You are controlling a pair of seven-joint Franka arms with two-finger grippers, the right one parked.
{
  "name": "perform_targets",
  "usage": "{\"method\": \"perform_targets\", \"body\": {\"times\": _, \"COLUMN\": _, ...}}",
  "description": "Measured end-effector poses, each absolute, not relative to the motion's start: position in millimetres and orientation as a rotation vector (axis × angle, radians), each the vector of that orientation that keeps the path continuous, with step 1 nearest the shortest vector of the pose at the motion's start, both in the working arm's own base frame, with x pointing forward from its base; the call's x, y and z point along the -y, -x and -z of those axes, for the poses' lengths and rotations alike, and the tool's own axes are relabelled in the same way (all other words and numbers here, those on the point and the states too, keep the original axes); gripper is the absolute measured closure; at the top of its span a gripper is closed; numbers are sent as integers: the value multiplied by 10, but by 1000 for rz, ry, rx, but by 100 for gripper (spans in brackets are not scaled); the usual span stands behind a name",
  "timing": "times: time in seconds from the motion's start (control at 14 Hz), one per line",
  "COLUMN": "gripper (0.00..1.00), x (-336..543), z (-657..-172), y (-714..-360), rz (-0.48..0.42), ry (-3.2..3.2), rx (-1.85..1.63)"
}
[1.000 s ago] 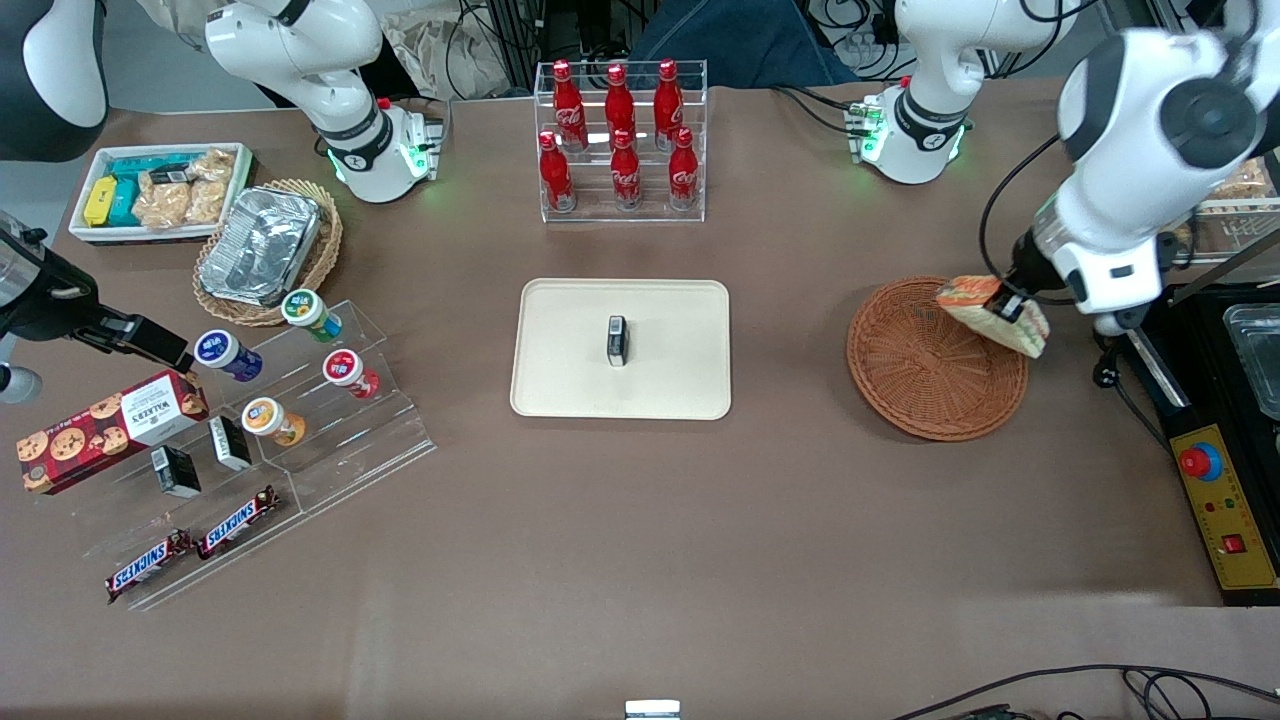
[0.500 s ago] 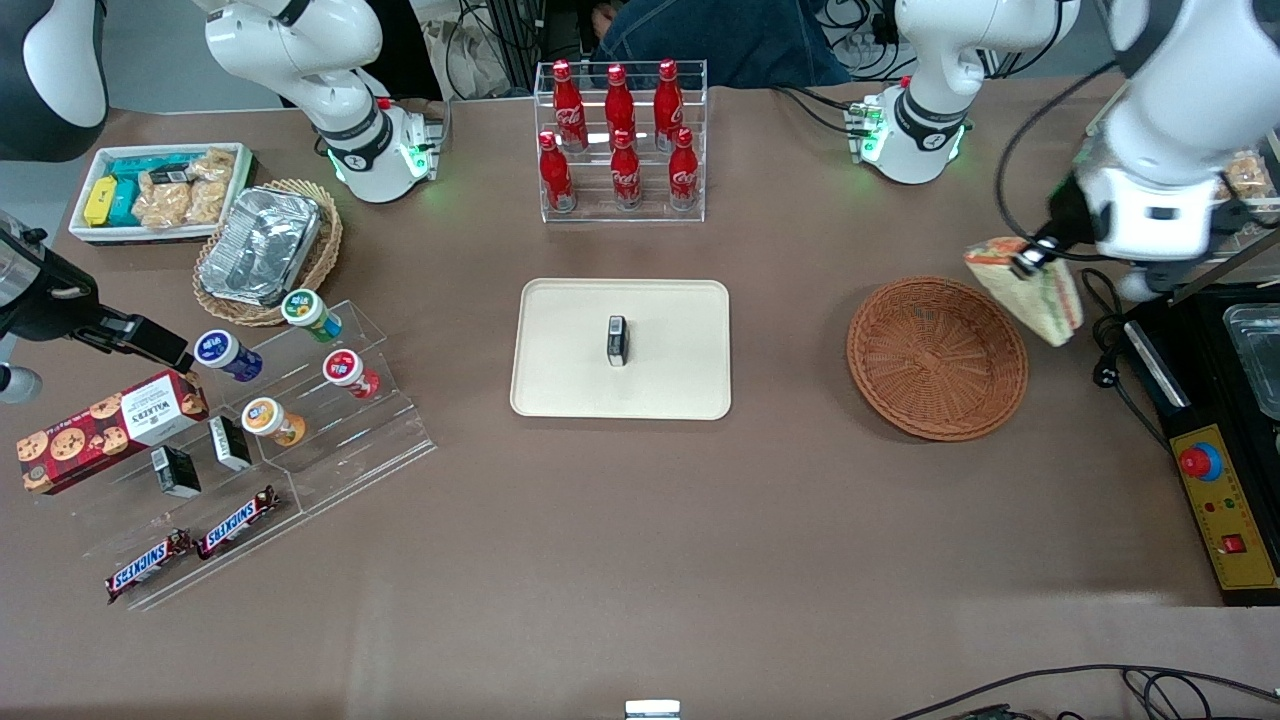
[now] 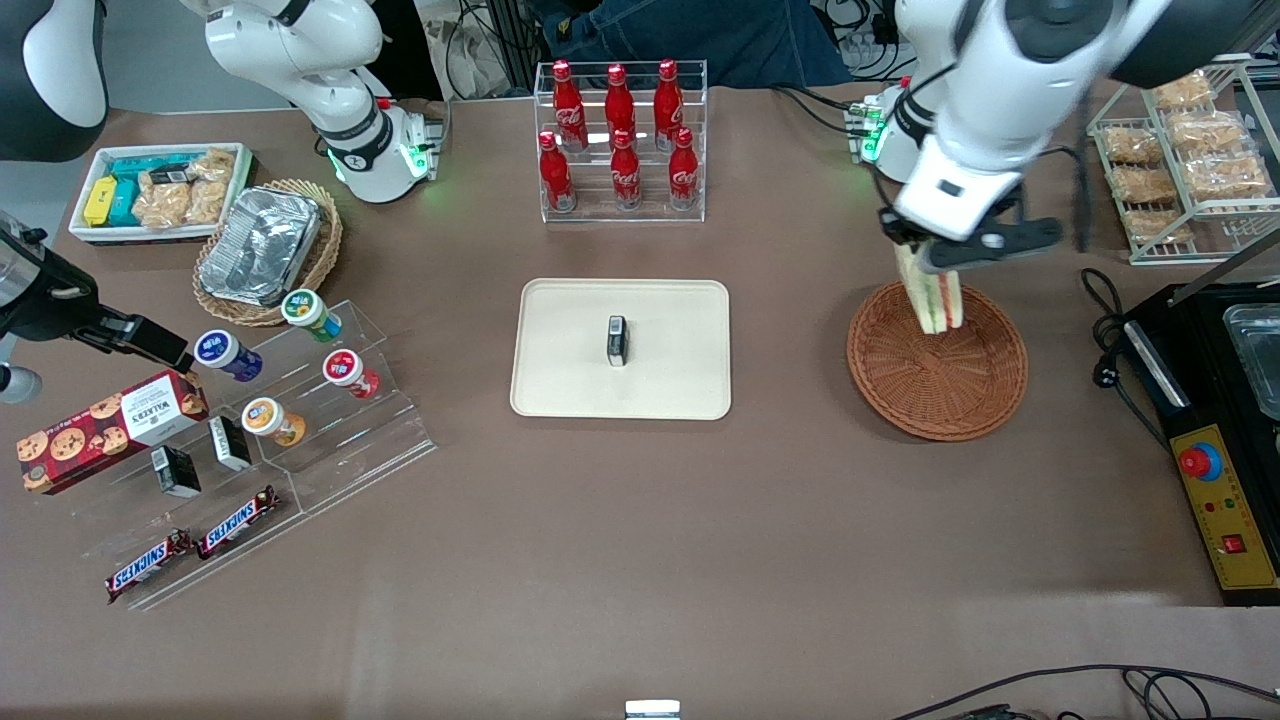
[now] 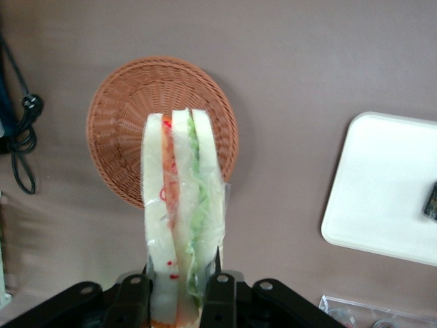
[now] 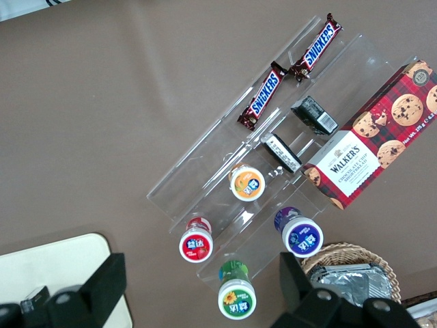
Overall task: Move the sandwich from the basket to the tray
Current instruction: 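Carry the sandwich over to the white tray and lower it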
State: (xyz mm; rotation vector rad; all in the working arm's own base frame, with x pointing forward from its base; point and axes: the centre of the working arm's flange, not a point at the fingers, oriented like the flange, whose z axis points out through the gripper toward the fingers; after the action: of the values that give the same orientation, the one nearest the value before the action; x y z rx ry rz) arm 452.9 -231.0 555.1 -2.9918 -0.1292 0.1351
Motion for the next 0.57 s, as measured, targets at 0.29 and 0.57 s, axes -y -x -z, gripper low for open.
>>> {"method": "perform_targets", "body": {"times": 0.29, "gripper": 74, "x": 3099, "z": -5243, "y": -4323, "rz": -124, "ry": 3011, "rx": -56}}
{"method": "perform_targets", "body": {"times": 0.57, "gripper": 74, "x": 3680, "z": -4835, "y": -4206, "rz": -161, "ry": 3067, "rx": -172}}
